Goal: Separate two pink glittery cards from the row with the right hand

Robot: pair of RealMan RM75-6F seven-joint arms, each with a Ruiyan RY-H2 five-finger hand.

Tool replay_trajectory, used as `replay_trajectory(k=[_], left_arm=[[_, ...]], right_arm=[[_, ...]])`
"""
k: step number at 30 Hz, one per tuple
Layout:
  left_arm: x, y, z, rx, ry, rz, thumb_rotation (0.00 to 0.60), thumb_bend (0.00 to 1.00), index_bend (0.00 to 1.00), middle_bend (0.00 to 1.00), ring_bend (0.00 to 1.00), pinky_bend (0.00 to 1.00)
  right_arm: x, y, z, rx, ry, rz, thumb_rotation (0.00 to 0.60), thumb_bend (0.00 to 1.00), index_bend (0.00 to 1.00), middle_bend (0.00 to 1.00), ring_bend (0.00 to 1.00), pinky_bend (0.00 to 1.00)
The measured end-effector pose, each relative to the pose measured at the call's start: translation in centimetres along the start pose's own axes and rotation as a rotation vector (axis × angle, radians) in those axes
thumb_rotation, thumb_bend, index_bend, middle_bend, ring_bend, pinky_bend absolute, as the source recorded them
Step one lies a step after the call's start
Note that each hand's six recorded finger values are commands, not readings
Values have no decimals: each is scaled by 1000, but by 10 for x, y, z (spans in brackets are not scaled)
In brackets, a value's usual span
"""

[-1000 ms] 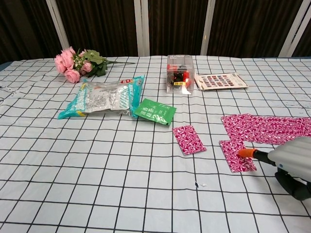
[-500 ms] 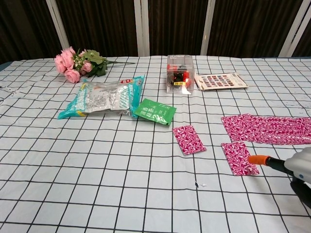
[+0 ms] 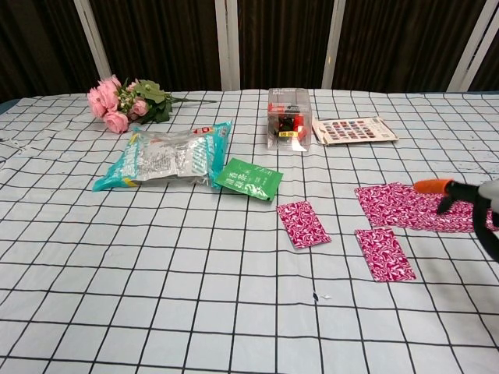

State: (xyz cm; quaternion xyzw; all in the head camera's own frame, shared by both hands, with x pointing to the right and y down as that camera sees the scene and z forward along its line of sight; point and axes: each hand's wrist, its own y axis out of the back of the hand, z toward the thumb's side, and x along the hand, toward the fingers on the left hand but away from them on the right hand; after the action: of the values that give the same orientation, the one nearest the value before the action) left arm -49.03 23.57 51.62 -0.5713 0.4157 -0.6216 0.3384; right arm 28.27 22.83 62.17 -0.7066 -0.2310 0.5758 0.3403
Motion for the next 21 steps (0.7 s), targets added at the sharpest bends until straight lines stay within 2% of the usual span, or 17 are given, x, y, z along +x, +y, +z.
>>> replay_trajectory(k=[5,8,13,17,21], left_arm=[[-1,0,1,-3,-3,-1,600,347,145,0,0,92],[-2,0,2,-6,-5,-2,600,347,145,0,0,92],[-4,0,3,-8,-9,-4,600,347,145,0,0,92],[-6,-1,4,-14,-16,-12,600,347,145,0,0,92],[-9,-2,8,-25,-38,-28,600,347,145,0,0,92]], right_arm=[[6,24,-40,-148,-91,-132,600,525,0,41,195,235],[22,37,-72,-216,-146,-217,600,521,0,40,190,201],[61,48,-111,-162,-217,-320,600,521,0,35,176,143],[93,50,-130,-108,-270,-380,600,521,0,35,168,128],[112,53,-141,-111,-275,-413,600,521,0,34,165,128]])
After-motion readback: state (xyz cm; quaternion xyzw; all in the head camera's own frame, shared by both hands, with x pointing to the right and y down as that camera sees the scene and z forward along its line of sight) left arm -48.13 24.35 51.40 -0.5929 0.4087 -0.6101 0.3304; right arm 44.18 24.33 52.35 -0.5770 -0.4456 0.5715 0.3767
